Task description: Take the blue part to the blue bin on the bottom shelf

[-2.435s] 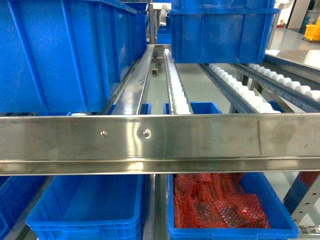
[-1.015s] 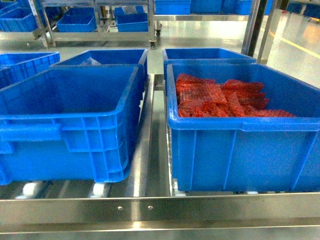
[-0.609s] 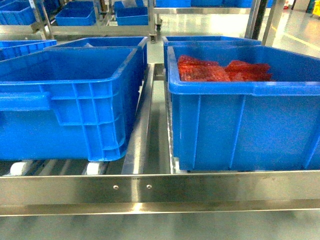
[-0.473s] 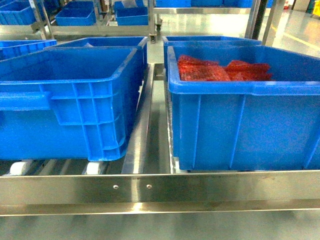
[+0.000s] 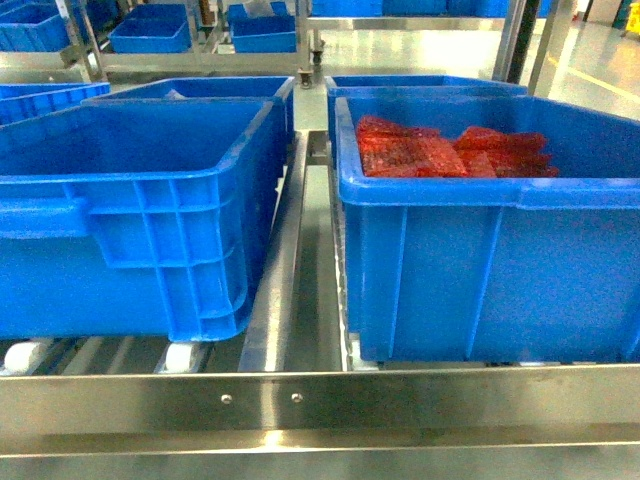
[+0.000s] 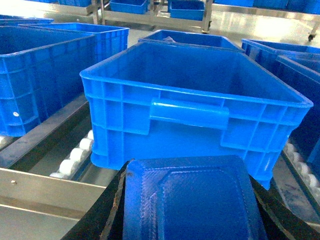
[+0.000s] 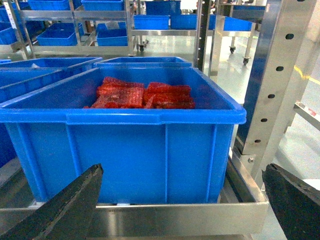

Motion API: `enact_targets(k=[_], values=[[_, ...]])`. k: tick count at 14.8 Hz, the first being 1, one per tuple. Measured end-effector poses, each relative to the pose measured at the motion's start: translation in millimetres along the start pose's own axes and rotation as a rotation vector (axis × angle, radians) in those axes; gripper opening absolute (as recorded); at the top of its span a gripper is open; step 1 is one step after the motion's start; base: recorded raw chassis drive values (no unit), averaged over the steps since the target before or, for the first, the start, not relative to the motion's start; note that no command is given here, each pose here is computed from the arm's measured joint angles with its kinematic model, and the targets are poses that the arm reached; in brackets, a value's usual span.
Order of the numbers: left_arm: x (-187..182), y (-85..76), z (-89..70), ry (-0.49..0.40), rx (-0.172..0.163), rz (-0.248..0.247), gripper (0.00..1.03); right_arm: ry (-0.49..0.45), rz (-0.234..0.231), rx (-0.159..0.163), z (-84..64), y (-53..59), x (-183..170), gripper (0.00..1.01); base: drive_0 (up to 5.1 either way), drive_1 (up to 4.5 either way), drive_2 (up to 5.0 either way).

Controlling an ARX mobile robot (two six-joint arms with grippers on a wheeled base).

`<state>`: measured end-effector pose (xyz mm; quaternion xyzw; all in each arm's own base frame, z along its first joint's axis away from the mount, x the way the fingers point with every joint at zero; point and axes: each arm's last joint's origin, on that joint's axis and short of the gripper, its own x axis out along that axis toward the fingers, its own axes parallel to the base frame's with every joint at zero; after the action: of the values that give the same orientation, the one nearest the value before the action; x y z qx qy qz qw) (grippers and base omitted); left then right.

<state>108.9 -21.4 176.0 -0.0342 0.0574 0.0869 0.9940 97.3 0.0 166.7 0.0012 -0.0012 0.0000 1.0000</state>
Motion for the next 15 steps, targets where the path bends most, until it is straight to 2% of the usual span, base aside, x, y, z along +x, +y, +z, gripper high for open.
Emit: enact_targets(k=[10,12,13,15], values=[[-0.3,0.1,1.6,-0.013,-0.003,0.005,0.44,-0.001,0.000,0.000,0.1,0.0,0.0,0.98,-0.1,4.03,-4.2],[-0.8,-0.1,5.5,-0.027,0.002,0.000,0.44,0.002,0.000,0.000,-0.2,0.0,0.0,0.98,0.0,1.38,-1.4],[0.2,0.0,0.3,0.005,0.019,0.004,0.44,-0.002,0.000,0.000,0.2,0.0,0.0,0.98,0.0,0.00,0.0],[0.1,-0.1,0.3,0.000,0.016,-0.001,0.44,0.000,0.000,0.000,0.0,0.0,0.0,0.98,0.0,0.00,0.0]])
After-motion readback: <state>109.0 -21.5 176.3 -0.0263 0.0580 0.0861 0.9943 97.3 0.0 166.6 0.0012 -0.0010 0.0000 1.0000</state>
